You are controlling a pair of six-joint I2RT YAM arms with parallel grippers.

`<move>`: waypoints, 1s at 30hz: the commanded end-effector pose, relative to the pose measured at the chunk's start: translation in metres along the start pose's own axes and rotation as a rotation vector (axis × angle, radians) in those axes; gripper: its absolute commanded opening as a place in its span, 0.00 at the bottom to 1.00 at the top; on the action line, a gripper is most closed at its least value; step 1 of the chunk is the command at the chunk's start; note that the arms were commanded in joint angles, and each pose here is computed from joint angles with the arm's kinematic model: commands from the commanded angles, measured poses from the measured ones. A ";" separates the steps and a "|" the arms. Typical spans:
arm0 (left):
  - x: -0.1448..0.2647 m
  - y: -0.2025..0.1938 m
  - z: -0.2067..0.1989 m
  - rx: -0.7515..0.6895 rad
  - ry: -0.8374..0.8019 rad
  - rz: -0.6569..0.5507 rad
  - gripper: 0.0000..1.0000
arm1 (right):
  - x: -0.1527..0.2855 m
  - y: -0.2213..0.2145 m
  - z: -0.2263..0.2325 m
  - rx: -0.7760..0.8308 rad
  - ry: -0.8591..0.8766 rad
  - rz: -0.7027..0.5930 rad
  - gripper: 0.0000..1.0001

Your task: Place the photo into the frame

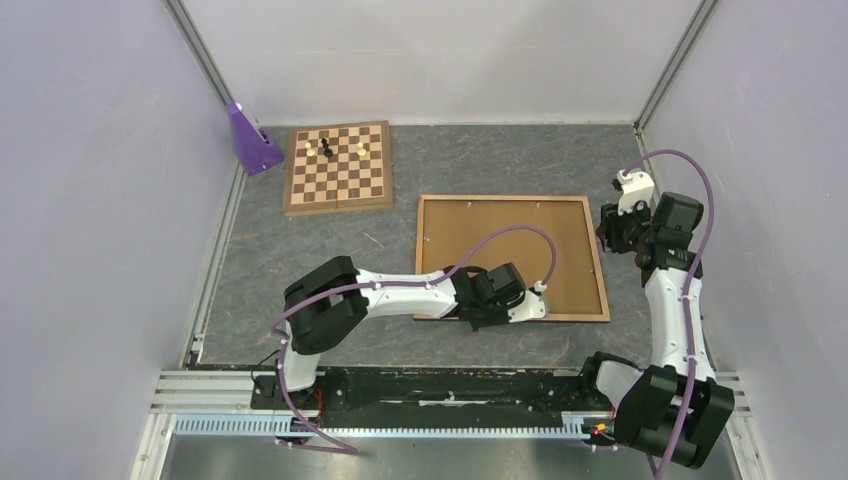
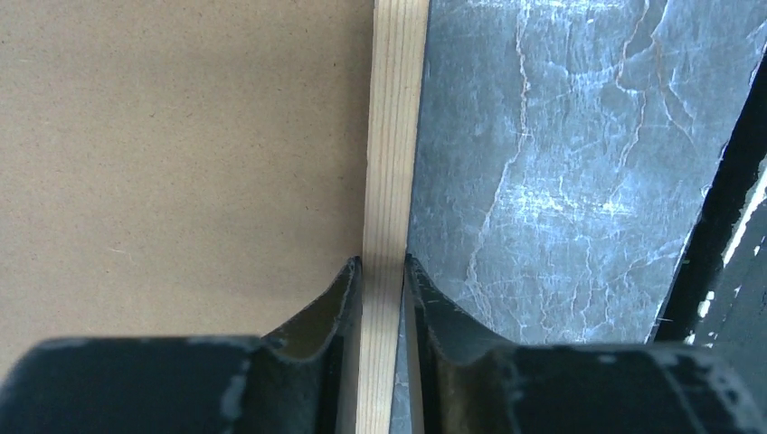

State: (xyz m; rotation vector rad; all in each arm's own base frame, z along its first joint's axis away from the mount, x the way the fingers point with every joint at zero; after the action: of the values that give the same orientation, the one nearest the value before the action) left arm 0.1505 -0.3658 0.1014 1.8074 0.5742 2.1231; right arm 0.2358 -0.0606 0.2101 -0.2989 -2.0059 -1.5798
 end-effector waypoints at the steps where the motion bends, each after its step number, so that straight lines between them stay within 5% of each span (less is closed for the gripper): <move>1: 0.001 -0.010 -0.010 0.049 -0.059 0.060 0.18 | 0.005 0.003 -0.001 0.022 -0.006 -0.033 0.44; 4: 0.006 -0.005 -0.005 0.074 -0.075 0.052 0.03 | 0.008 0.007 0.000 0.036 0.005 -0.058 0.45; 14: 0.043 0.024 0.037 0.214 -0.175 -0.032 0.02 | 0.020 0.028 0.004 0.094 0.100 -0.169 0.50; 21: 0.072 0.050 0.065 0.253 -0.197 -0.079 0.02 | 0.046 0.056 0.013 0.371 0.254 -0.265 0.51; 30: 0.096 0.076 0.095 0.266 -0.170 -0.121 0.02 | 0.081 0.067 0.024 0.706 0.242 -0.265 0.61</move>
State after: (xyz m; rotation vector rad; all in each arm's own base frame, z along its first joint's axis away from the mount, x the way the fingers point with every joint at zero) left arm 0.2189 -0.3706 0.2016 2.0590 0.8318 1.9163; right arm 0.2104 -0.0396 0.3028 0.3327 -2.2644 -1.1026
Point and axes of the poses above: each gripper's point midway between its finger pads, its own x axis back along the fingers, its own z axis along the line the jaws close on, y = z × x, the point moved 9 cm from there along x, back along the fingers, and after that the axes turned 4 degrees about x, right-handed, at the moved point
